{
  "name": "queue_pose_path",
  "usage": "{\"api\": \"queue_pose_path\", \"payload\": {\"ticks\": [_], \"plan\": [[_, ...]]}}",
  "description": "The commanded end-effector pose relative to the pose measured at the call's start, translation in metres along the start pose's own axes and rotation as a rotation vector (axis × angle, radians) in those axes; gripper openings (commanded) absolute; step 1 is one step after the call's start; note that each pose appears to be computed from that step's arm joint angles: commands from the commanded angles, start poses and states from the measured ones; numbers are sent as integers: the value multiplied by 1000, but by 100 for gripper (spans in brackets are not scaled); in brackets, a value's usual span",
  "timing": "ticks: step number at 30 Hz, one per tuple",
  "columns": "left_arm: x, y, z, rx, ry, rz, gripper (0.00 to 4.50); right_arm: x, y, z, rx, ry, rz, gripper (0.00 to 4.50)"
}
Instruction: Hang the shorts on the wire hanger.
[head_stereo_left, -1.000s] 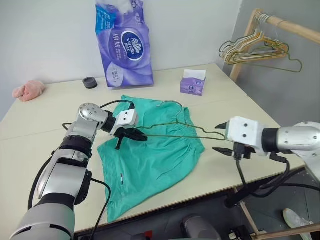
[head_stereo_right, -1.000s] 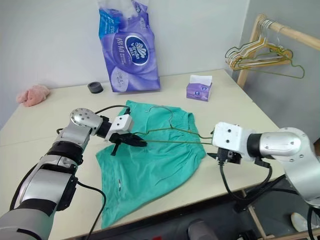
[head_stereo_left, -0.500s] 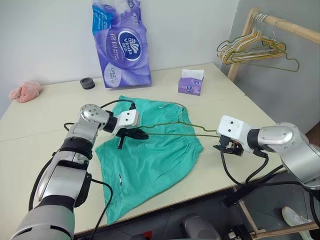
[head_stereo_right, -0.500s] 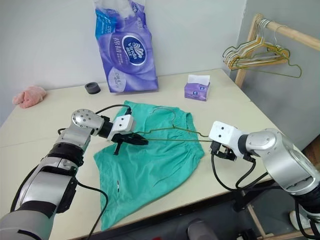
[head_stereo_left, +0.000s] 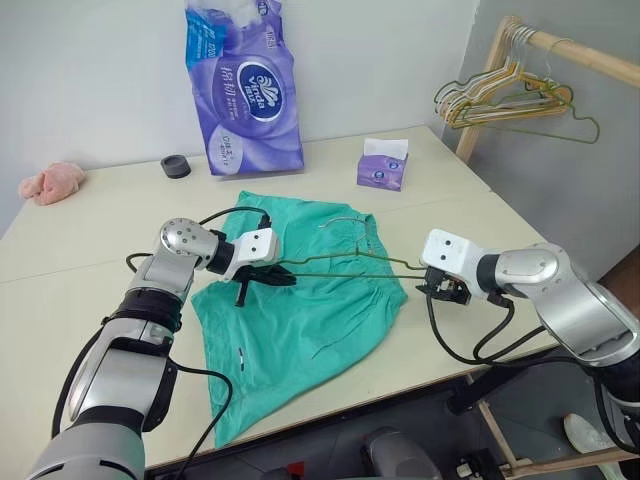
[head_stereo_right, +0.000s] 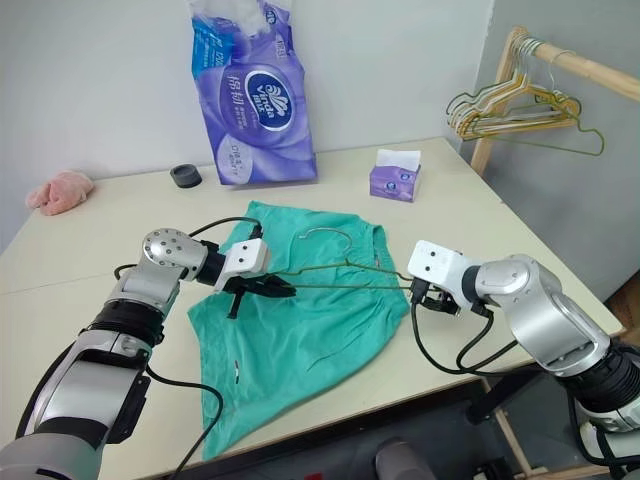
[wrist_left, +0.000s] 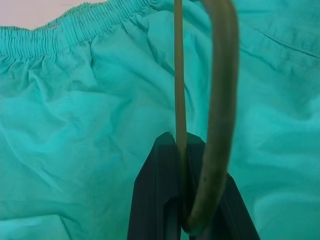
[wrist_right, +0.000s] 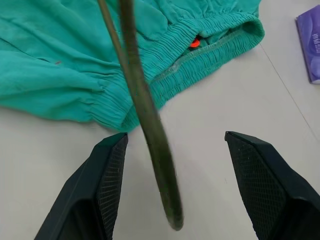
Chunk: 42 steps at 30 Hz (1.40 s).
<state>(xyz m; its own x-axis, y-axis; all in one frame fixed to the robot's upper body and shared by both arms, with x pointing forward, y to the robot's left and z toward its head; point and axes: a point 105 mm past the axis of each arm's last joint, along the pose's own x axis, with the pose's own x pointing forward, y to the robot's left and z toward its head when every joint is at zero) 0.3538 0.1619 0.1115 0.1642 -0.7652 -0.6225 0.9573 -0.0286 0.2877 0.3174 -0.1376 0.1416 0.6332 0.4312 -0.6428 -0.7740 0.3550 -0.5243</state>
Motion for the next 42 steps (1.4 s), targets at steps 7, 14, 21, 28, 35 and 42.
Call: {"api": "queue_pose_path", "payload": {"ticks": [7,14,21,28,35,42], "plan": [[-6,5,5,42,-8,43,0,-1,1,8,-83,-2,33,38],[-4,8,7,57,-18,71,0,1,5,5,-104,13,58,2],[-2,15,9,57,-30,120,0,-1,0,5,-111,10,37,2],[-5,28,13,55,-88,239,218,-5,-2,4,-111,6,27,0],[-31,48,11,-85,-191,395,392,-10,5,-7,-71,22,47,0],[-72,56,-16,-200,-154,553,392,-18,16,-23,81,28,102,0]]}}
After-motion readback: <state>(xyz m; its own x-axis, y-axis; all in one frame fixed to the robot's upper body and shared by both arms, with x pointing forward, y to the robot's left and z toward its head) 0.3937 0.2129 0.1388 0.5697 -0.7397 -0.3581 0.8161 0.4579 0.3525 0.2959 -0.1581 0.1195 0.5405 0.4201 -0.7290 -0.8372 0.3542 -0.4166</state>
